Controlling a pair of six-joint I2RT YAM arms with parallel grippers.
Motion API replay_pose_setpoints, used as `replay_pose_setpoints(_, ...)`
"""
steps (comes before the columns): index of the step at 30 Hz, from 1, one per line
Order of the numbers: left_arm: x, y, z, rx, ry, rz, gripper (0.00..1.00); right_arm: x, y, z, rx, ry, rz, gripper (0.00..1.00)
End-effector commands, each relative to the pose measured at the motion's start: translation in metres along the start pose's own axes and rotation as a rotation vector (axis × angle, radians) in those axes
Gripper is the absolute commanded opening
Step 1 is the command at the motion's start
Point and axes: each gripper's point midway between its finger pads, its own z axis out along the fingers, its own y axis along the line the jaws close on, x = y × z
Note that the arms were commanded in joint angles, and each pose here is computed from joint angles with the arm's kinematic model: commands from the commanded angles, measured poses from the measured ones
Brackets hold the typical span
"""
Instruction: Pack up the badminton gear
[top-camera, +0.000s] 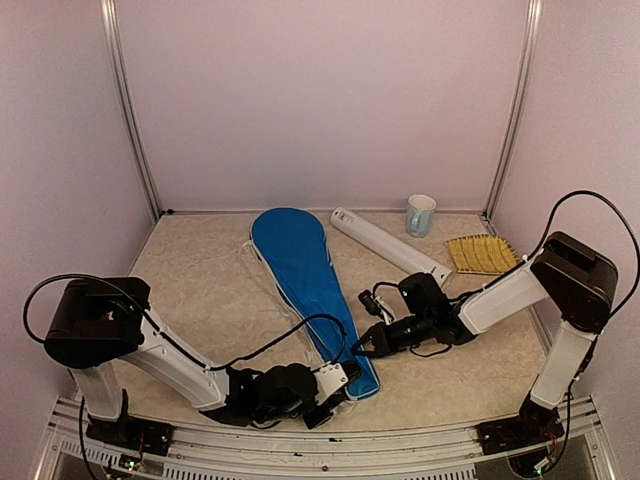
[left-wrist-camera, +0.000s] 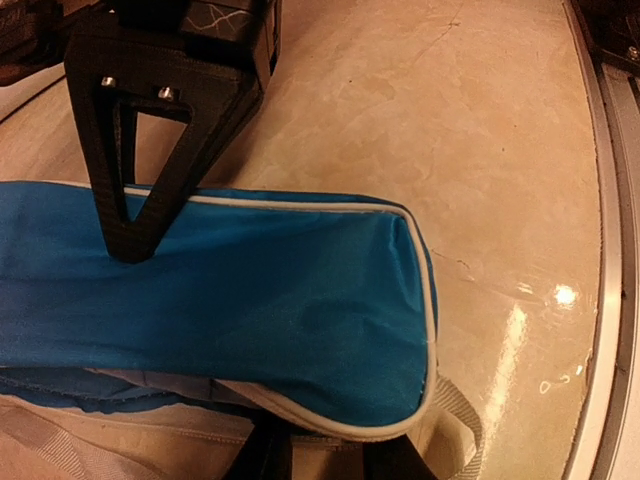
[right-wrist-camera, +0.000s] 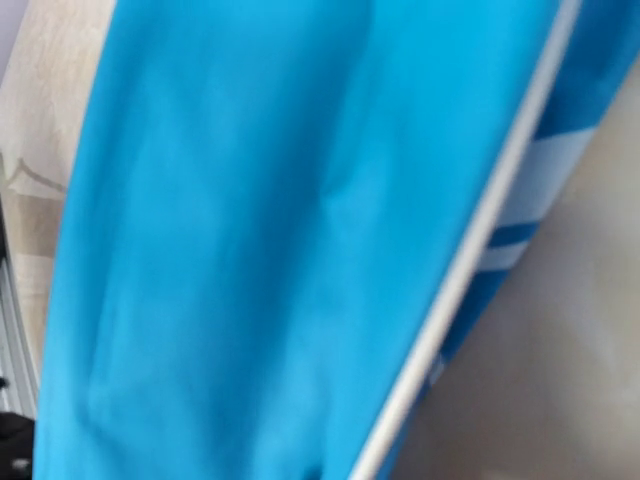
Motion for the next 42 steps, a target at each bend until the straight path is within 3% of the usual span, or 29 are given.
replay_pose_setpoints(1, 0.008, 0.015, 0.02, -0.043, 0.016, 0.035, 0.24, 0.049, 0.012, 0.005, -0.052, 0.173, 0.052, 0.05)
replay_pose_setpoints(6, -0.009, 0.01, -0.006, 0.016, -0.021, 0.001, 0.39, 0.041, 0.013, -0.005, 0.004, 0.151, 0.024, 0.29)
replay_pose_setpoints(12, -0.007, 0.01, -0.039, 0.08, -0.02, -0.13, 0.53, 0.004, 0.012, -0.028, 0.153, 0.062, -0.055, 0.43)
replay_pose_setpoints(19, 0.0, 0.052, -0.065, 0.105, -0.069, -0.454, 0.56, -0.018, 0.021, -0.03, 0.181, 0.033, -0.109, 0.46)
replay_pose_setpoints(24, -0.017, 0.093, -0.088, 0.169, -0.244, -0.767, 0.55, -0.024, 0.031, -0.021, 0.202, 0.025, -0.147, 0.45)
replay_pose_setpoints(28, -0.028, 0.093, -0.083, 0.222, -0.279, -0.82, 0.49, -0.02, 0.029, -0.009, 0.241, 0.051, -0.192, 0.4)
replay_pose_setpoints(32, -0.026, 0.084, -0.073, 0.293, -0.284, -0.865, 0.31, -0.024, 0.019, -0.012, 0.309, 0.042, -0.198, 0.41)
replay_pose_setpoints(42, -0.027, 0.077, -0.055, 0.349, -0.264, -0.9, 0.43, -0.013, 0.0, -0.037, 0.216, -0.002, -0.042, 0.41)
